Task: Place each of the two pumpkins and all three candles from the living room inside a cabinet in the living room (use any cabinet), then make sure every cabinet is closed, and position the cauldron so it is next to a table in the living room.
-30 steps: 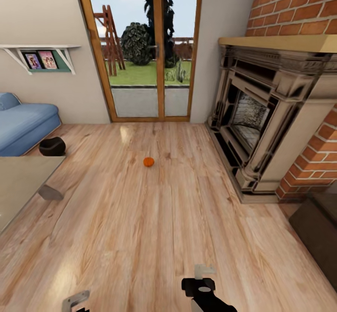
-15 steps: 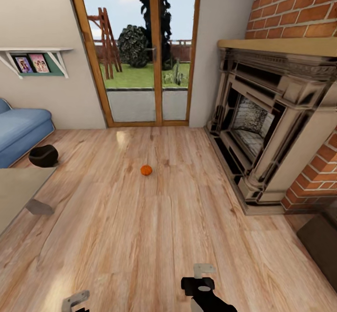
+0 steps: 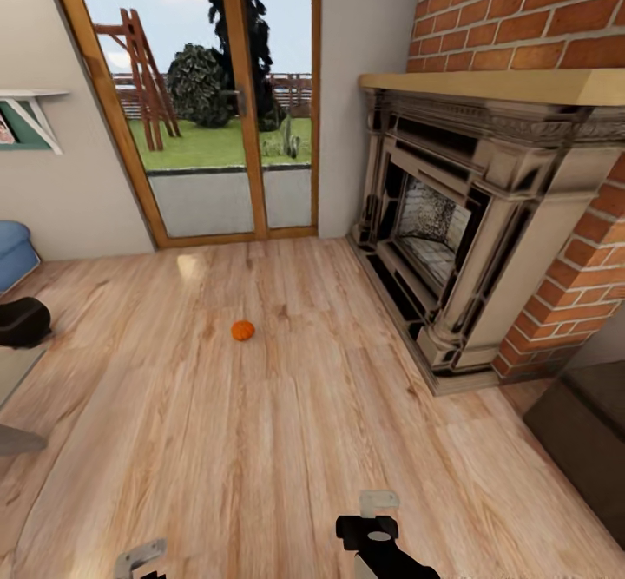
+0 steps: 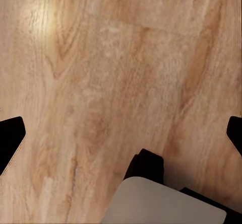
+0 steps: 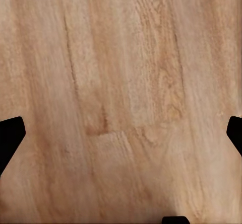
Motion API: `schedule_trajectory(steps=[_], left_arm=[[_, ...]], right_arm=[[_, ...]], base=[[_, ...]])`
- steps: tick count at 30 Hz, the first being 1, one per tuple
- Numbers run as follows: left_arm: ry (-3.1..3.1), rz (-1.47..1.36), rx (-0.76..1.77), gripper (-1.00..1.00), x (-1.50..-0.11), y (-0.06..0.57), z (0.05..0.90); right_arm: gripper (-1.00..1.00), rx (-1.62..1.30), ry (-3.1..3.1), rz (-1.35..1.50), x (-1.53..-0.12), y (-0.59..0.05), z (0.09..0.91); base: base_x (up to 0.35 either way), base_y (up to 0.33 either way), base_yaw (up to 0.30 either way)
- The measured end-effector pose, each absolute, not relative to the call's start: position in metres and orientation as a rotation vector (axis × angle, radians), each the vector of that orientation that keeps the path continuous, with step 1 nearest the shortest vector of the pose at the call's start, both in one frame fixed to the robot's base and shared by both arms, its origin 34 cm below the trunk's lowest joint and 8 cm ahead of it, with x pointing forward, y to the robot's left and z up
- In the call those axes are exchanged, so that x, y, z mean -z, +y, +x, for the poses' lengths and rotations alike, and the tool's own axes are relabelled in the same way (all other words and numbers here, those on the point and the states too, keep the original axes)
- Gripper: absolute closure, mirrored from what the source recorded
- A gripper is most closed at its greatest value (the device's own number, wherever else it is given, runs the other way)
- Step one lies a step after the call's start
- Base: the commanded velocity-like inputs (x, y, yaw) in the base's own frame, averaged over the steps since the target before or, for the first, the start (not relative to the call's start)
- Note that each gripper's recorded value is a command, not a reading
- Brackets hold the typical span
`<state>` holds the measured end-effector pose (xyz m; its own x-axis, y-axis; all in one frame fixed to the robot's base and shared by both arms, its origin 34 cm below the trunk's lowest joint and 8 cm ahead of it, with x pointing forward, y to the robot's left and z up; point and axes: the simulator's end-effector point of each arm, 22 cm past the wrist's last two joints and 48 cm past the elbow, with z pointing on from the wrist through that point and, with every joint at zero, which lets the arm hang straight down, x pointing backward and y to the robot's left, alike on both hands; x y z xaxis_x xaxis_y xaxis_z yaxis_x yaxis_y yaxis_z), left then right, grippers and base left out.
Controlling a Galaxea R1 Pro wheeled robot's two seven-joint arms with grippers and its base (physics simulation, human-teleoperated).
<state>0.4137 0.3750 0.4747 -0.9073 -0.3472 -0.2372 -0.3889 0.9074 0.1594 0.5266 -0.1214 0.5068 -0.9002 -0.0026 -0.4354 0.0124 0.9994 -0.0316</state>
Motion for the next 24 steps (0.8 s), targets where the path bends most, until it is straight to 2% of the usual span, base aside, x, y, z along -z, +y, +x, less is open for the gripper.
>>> schedule_trajectory(steps=[10, 24], left_arm=[[2.867, -0.559, -0.301, -1.0, -0.4747, 0.3751, 0.4136], [2.868, -0.559, -0.302, -1.0, -0.4746, 0.3753, 0.4133]], right_arm=[[-1.0, 0.048, 2.697, 0.009, -0.5059, -0.1221, 0.525], [-1.0, 0.047, 2.696, 0.014, -0.5061, -0.1222, 0.5254]], base=[[0.1, 0.081, -0.287], [0.005, 0.001, -0.287]])
